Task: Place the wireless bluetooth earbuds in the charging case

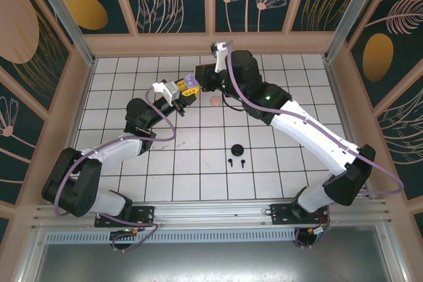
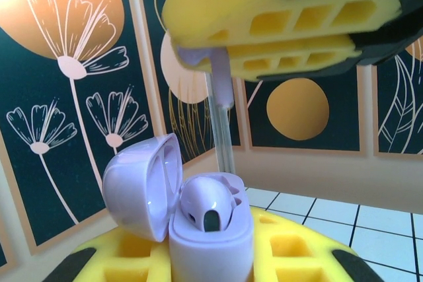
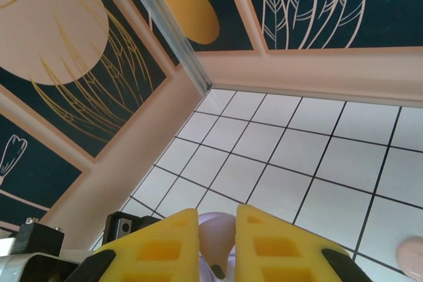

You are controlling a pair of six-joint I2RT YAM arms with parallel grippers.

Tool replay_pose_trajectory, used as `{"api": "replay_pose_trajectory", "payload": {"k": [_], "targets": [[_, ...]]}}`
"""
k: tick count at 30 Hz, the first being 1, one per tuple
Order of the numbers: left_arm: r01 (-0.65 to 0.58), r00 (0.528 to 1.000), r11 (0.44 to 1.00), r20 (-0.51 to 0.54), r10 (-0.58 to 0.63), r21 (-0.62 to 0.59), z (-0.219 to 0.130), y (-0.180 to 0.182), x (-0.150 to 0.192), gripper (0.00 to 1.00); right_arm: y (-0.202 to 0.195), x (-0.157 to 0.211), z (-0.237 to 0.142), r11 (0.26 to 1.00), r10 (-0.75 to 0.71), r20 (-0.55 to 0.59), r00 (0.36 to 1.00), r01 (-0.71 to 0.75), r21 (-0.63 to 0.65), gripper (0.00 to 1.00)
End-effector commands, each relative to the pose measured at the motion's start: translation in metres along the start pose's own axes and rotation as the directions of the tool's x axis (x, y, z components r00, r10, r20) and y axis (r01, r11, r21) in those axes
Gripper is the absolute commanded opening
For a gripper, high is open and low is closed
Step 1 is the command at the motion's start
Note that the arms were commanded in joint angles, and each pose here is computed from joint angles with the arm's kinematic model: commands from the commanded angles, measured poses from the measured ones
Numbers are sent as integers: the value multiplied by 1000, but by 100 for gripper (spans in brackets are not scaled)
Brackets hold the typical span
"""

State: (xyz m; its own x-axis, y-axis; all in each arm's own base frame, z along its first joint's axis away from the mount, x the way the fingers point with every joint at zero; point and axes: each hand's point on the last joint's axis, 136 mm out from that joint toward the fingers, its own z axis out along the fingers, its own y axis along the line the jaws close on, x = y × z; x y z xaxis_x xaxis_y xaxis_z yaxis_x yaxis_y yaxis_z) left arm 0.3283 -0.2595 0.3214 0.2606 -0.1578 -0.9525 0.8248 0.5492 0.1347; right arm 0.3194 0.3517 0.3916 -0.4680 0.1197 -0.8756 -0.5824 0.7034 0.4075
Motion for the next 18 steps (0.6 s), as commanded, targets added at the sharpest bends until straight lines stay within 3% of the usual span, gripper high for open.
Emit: {"api": "replay_pose_trajectory", "payload": {"k": [1,18], "targets": [[0,1000,1000,29,-1,31,7,-4,-11,0,9,-2,6,999,-15,23,1000,16,-37,16],[-7,999,1000,37,6,24,6,-3,-17,0,-3,24,15,1000,6,-23,1000,-6,-11,15]]}}
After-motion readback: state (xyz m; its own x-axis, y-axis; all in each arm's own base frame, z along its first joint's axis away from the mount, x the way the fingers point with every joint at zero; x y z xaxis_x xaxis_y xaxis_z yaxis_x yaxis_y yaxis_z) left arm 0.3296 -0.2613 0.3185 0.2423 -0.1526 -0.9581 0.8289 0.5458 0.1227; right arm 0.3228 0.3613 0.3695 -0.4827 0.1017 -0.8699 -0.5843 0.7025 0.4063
